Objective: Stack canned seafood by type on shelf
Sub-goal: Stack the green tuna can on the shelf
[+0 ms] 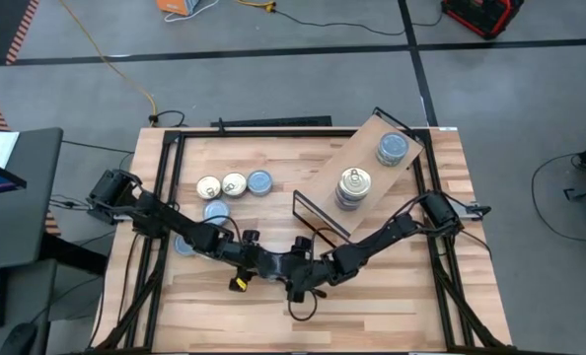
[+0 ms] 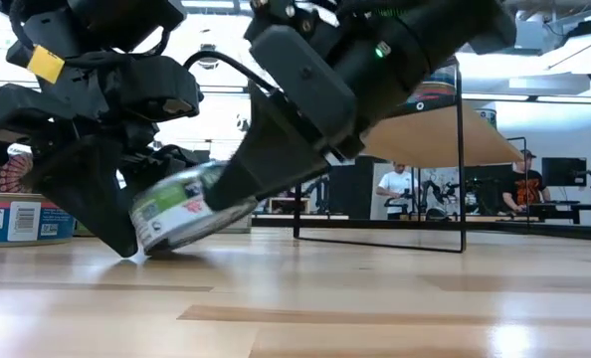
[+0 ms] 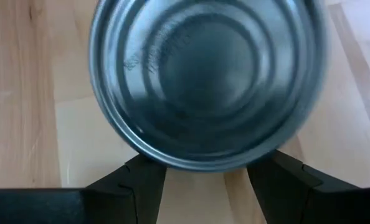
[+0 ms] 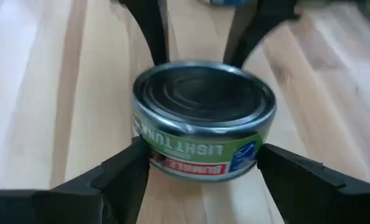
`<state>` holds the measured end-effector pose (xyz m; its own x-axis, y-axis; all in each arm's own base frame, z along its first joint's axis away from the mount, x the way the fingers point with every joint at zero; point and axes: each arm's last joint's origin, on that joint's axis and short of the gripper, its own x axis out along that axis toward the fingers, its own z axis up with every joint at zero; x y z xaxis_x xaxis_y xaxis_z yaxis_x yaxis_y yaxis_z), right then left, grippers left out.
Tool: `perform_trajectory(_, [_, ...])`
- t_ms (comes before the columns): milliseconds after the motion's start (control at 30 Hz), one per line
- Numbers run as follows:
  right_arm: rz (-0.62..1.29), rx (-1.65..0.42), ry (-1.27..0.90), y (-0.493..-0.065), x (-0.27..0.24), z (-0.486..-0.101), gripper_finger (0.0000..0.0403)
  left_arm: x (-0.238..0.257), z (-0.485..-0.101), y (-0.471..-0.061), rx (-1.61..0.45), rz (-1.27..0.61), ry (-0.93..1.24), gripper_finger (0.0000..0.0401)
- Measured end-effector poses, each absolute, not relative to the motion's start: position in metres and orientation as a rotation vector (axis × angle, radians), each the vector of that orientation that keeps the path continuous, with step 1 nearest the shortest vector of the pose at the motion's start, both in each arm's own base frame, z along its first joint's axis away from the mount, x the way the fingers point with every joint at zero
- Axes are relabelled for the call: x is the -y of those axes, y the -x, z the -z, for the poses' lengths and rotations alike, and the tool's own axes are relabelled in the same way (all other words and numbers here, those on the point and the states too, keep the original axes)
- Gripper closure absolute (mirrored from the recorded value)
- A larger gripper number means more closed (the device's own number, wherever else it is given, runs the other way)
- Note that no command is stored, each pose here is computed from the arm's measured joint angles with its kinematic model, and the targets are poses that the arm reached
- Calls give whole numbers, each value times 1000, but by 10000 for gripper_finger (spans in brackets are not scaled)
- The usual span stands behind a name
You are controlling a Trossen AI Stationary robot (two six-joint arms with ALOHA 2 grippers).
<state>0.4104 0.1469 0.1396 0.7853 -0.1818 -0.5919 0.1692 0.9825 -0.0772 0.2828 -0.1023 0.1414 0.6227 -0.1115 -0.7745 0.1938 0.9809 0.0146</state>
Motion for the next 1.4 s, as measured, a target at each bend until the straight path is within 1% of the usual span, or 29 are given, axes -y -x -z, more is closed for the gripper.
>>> perform_trajectory(133, [205, -612, 59, -415, -148, -148, 78, 102, -141, -283, -881, 149, -116, 193])
perform_trajectory(233, [244, -547, 72, -420, -149, -158, 78, 101, -142, -283, -874, 134, -121, 193])
perform_trajectory(367, [247, -473, 90, -425, -148, -166, 78, 102, -150, -292, -770, 114, -104, 193])
perform_trajectory(433, [242, -475, 106, -426, -147, -163, 78, 104, -155, -295, -717, 128, -96, 193])
perform_trajectory(500, [244, -480, 107, -426, -145, -162, 78, 105, -155, -296, -706, 145, -96, 193])
perform_trajectory(733, [247, -538, 130, -422, -145, -158, 78, 103, -155, -290, -762, 135, -112, 193])
perform_trajectory(800, [245, -540, 125, -420, -147, -160, 78, 103, -158, -290, -748, 149, -92, 193])
perform_trajectory(900, [245, -580, 108, -411, -150, -169, 78, 106, -159, -291, -738, 192, -65, 193])
perform_trajectory(1000, [243, -663, 108, -393, -156, -182, 78, 106, -161, -291, -727, 202, -60, 193])
perform_trajectory(1133, [232, -741, 90, -369, -169, -196, 78, 105, -167, -292, -694, 147, -111, 193])
perform_trajectory(1233, [226, -767, 73, -355, -178, -205, 78, 106, -182, -293, -606, 119, -158, 193])
perform_trajectory(1400, [228, -820, 41, -329, -197, -211, 78, 115, -200, -290, -485, 168, -210, 193])
